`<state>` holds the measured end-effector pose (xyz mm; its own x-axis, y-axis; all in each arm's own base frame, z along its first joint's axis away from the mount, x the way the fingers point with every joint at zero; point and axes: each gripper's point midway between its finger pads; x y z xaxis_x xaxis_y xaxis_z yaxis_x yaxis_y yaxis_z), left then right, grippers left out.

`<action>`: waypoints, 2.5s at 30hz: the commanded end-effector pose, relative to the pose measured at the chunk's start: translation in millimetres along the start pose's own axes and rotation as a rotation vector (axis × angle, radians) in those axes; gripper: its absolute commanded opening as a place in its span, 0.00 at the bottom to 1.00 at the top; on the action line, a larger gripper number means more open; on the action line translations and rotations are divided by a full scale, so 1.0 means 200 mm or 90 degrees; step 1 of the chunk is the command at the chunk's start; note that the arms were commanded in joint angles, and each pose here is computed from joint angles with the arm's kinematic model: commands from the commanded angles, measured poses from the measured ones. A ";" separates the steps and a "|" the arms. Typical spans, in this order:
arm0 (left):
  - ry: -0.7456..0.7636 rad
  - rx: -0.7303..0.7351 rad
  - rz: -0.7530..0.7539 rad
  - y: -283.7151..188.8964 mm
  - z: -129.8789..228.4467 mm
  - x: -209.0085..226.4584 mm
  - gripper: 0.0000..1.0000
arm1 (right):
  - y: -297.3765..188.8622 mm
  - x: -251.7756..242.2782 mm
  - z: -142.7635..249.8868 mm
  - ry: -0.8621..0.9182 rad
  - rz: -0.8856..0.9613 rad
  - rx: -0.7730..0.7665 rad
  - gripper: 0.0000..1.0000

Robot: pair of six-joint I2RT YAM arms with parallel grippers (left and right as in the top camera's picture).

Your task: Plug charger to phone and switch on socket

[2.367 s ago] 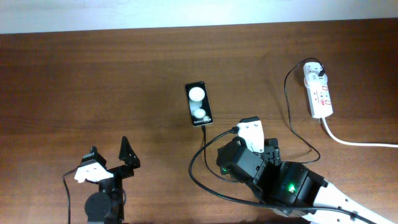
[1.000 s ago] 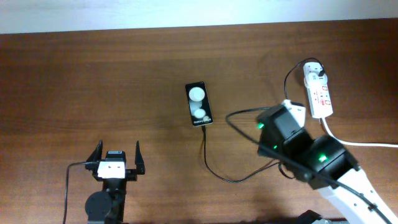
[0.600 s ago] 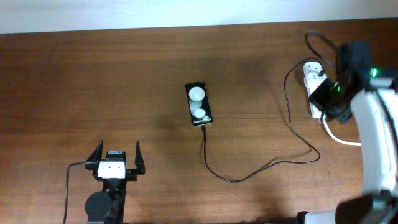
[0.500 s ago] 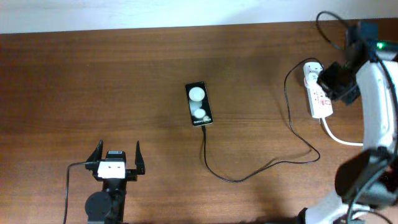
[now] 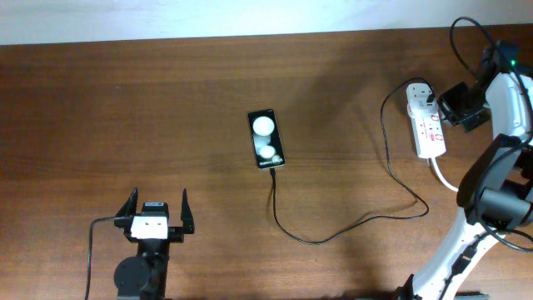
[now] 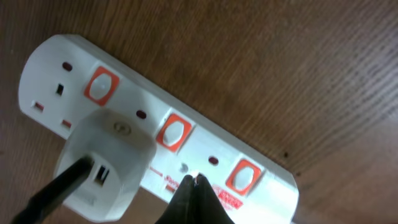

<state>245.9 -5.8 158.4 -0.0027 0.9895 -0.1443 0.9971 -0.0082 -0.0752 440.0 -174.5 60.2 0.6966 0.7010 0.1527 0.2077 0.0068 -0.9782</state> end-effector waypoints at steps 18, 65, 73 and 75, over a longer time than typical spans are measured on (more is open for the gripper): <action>0.010 0.001 0.002 0.00 0.01 0.00 0.99 | 0.40 0.20 0.14 -0.022 -0.041 0.076 0.04; 0.010 0.001 0.002 0.00 0.01 0.00 0.99 | -1.56 0.15 1.23 -0.449 -0.067 -0.156 0.99; 0.010 0.001 0.002 0.00 0.01 0.00 0.99 | -1.69 0.05 1.27 -0.539 -0.073 -0.236 0.99; 0.010 0.001 0.002 0.00 0.01 0.00 0.99 | -1.68 0.01 1.30 -0.551 -0.068 -0.241 0.99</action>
<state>245.9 -5.8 158.4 -0.0027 0.9895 -0.1443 0.9971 -0.0082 -0.0752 202.0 14.2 357.8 -0.0307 0.9993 -0.0206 0.5561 0.0000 -0.8311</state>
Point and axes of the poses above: each gripper's point midway between its finger pads, its own y axis out along the fingers, its own x axis along the line the jaws close on, z = x × y, and after that the axes turned 15 degrees about -y, right-handed
